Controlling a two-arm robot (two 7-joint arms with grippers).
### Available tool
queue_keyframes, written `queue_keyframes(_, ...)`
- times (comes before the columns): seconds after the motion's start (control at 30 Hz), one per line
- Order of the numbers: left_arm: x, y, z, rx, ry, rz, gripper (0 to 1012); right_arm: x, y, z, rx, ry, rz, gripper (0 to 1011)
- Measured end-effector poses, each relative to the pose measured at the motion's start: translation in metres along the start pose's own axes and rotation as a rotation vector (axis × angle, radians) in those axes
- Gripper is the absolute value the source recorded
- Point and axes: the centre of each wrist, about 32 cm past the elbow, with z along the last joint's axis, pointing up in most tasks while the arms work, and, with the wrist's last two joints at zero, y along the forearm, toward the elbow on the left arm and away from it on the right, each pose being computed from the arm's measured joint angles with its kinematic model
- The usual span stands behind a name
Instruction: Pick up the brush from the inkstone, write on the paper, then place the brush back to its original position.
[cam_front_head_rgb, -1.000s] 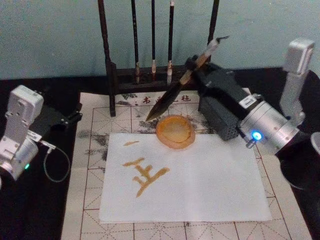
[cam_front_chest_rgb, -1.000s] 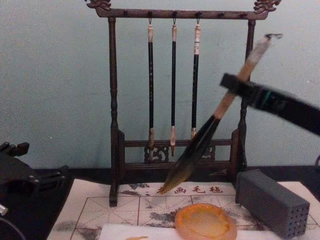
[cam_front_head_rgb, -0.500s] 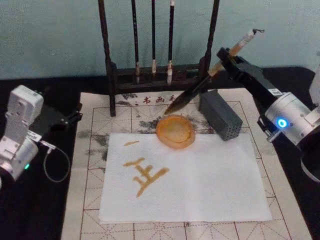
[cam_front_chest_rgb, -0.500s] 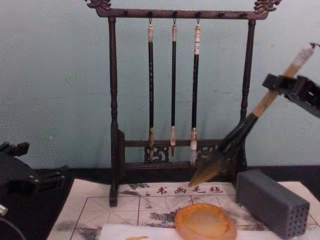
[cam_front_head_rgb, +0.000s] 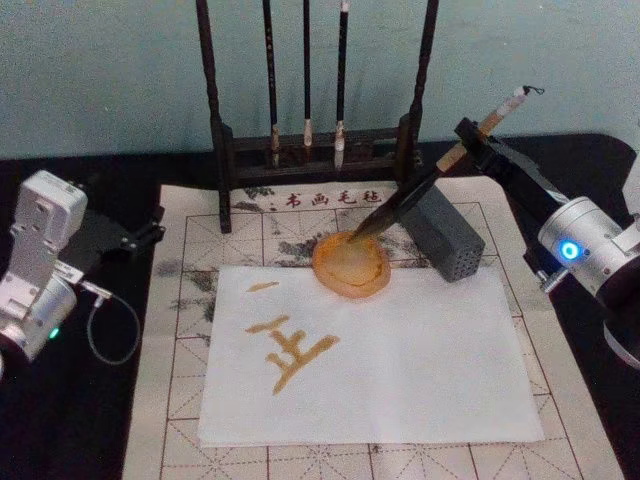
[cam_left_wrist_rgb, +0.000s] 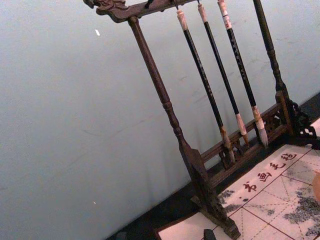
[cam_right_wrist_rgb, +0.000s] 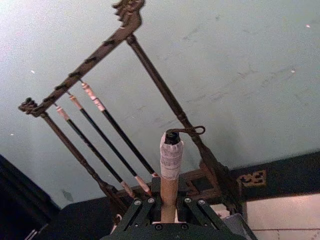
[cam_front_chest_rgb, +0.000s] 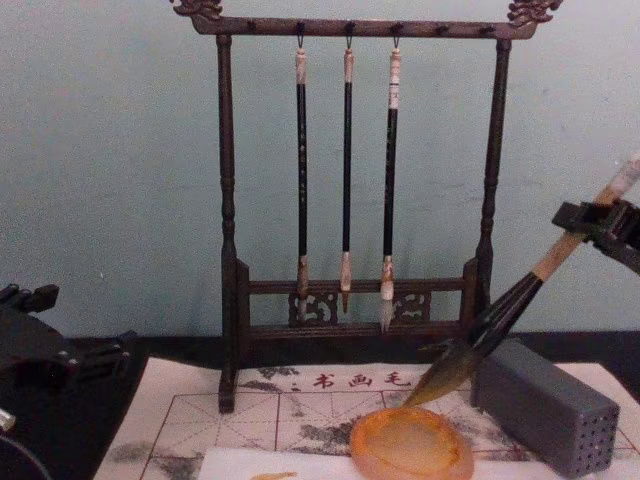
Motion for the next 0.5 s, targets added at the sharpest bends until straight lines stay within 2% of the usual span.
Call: queue_keyframes(0.5,0.0,0.0,0.0,0.0,0.0,0.0,1001,0.0043,0.0094,-0.0052,-0.043,0.081,-0.062,181)
